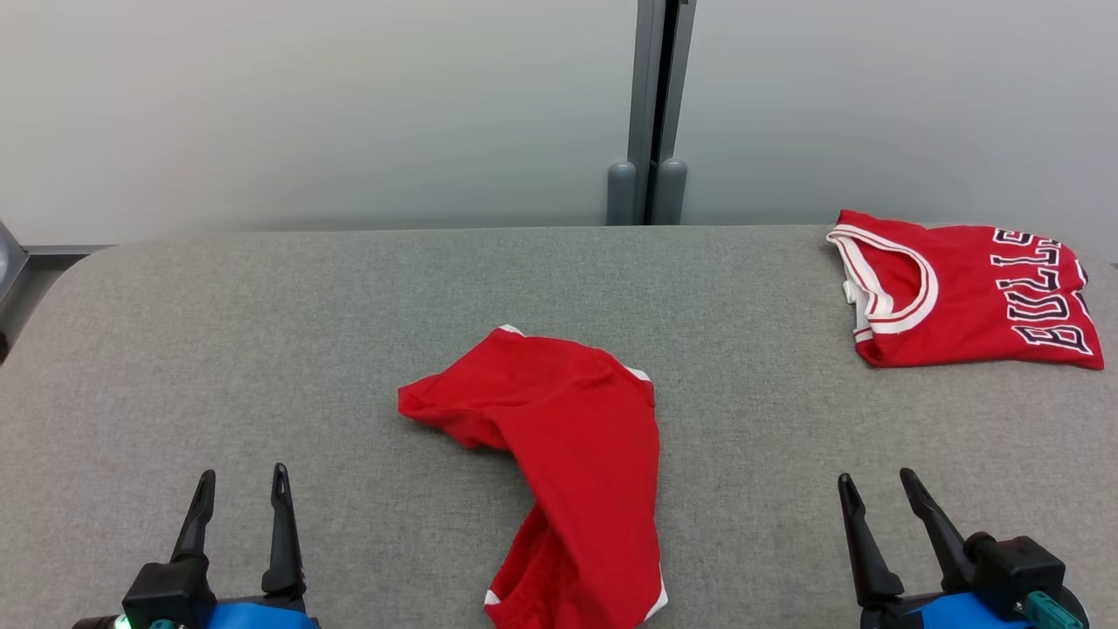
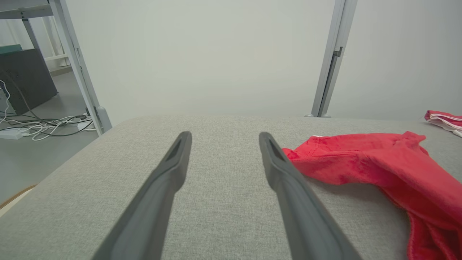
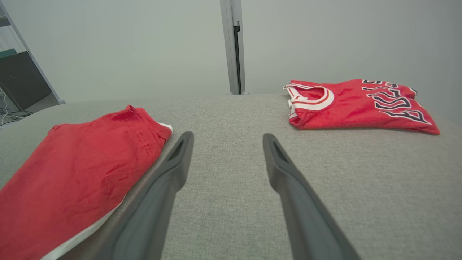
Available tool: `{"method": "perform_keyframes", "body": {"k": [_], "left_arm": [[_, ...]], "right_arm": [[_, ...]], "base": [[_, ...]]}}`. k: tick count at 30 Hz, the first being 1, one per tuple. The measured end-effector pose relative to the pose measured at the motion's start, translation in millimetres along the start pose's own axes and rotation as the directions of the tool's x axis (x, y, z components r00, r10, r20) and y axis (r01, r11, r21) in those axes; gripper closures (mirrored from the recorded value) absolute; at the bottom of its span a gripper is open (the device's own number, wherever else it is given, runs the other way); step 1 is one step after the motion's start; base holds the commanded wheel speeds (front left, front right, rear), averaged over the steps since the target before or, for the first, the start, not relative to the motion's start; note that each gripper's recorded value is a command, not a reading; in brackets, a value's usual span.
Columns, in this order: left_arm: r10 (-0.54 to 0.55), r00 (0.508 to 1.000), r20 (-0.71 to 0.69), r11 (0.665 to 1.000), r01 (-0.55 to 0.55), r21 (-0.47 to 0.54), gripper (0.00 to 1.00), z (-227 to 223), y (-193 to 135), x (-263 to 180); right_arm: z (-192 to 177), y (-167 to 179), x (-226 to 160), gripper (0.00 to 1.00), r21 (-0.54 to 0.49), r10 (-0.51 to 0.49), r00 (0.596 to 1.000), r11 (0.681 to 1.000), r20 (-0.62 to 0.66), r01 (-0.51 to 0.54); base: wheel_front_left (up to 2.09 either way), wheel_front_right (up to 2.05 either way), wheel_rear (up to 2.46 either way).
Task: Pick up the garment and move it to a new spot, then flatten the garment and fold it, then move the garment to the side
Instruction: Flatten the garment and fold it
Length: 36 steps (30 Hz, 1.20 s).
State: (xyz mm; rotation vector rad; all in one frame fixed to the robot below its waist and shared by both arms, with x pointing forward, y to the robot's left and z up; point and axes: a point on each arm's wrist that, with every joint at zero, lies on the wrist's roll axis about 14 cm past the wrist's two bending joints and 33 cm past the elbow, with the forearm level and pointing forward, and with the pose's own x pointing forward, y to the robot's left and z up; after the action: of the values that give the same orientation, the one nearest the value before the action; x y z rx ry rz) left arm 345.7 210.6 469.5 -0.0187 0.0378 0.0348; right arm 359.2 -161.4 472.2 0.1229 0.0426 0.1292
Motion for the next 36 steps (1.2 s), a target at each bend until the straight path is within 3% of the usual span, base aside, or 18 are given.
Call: {"method": "perform_keyframes", "body": {"k": [5,9,14,19,24,34,35,36], "left_arm": [[0.01,1.0,-0.003,1.0,-0.01,-0.006,0.0,-1.0,2.0,-0.9],[0.015,1.0,-0.005,1.0,-0.015,-0.008,0.0,-1.6,2.8,0.1],[0.018,1.0,-0.008,1.0,-0.019,-0.017,0.0,-2.2,1.2,4.1],[0.04,0.999,-0.012,0.999,-0.04,-0.028,0.0,-3.0,7.2,9.9],[0.071,0.997,-0.03,0.997,-0.072,-0.039,0.0,-8.2,14.6,8.4],[0.115,0.992,-0.053,0.992,-0.117,-0.042,0.0,-15.0,25.7,9.5],[0.117,0.992,-0.053,0.992,-0.119,-0.043,0.0,-14.8,25.9,10.8],[0.119,0.991,-0.055,0.992,-0.121,-0.044,0.0,-15.7,26.1,11.0]], "right_arm": [[-4.0,11.0,3.5,0.0,0.001,0.034,0.999,0.999,-0.014,-0.034],[3.1,44.3,25.0,0.0,-0.015,0.145,0.989,0.989,-0.005,-0.145],[25.6,90.6,69.3,0.0,-0.067,0.3,0.954,0.952,0.012,-0.299],[29.9,124.3,108.9,0.0,-0.102,0.405,0.913,0.907,-0.052,-0.408],[1.1,135.2,130.9,0.0,-0.129,0.441,0.873,0.873,-0.208,-0.471],[-57.8,143.1,137.5,0.0,-0.068,0.458,0.789,0.847,-0.409,-0.527],[-61.2,143.6,138.3,0.2,-0.059,0.459,0.783,0.847,-0.421,-0.528],[-64.0,144.1,138.7,0.92,-0.055,0.46,0.777,0.845,-0.43,-0.531]], "base": [[0.0,0.0,0.0],[0.0,0.0,0.0],[0.0,0.0,0.0],[0.0,0.0,0.0],[0.0,0.0,0.0],[0.0,0.0,0.0],[0.0,0.0,0.0],[0.0,0.0,0.0]]}}
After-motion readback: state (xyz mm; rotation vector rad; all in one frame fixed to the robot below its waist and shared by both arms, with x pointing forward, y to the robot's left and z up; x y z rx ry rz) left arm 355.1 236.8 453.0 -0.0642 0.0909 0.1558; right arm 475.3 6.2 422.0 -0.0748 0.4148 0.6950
